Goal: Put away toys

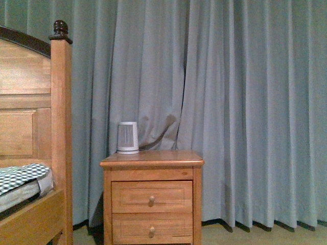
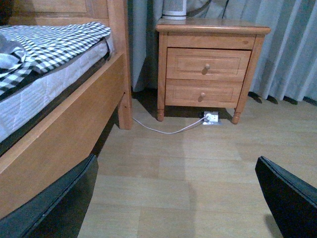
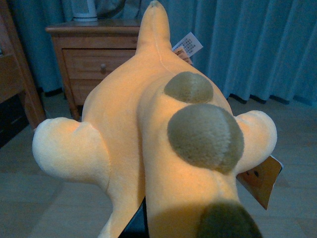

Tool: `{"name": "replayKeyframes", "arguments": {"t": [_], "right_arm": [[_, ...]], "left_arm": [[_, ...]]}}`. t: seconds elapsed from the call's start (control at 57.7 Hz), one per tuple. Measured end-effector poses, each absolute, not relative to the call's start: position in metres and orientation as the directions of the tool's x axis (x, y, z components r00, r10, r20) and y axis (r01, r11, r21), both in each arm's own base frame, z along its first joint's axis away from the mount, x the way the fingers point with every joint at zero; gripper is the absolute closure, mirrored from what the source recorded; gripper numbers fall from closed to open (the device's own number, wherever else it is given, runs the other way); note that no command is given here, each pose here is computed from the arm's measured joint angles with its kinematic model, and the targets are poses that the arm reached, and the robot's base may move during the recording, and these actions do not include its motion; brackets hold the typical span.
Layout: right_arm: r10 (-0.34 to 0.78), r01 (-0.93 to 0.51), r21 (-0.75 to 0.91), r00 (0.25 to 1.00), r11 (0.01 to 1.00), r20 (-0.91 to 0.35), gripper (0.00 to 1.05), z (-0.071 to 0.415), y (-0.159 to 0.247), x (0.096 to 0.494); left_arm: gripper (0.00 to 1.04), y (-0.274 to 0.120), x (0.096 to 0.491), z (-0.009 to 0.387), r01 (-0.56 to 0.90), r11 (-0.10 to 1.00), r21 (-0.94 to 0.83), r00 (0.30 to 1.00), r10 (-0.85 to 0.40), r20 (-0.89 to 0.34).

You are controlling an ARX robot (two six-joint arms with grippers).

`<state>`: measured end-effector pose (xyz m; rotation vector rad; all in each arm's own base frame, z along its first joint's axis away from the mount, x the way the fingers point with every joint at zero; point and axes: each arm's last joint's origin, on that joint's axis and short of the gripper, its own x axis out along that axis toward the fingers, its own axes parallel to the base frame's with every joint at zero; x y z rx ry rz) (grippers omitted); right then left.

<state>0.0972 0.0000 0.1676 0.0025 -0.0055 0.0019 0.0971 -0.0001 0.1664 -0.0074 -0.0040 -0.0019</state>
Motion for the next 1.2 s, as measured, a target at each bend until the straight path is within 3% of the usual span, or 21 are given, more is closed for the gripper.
{"name": "replayKeyframes", "arguments": {"t": [1.195], "right_arm": [[0.002,-0.002,0.002,1.0,1.0,0.006,0.98,0.1676,0.0,0.0972]], "left_arm": [[0.06,-0.0001,0.0971,0.1664,0.002,1.0,-0.008,1.0,-0.002,0.004]]}}
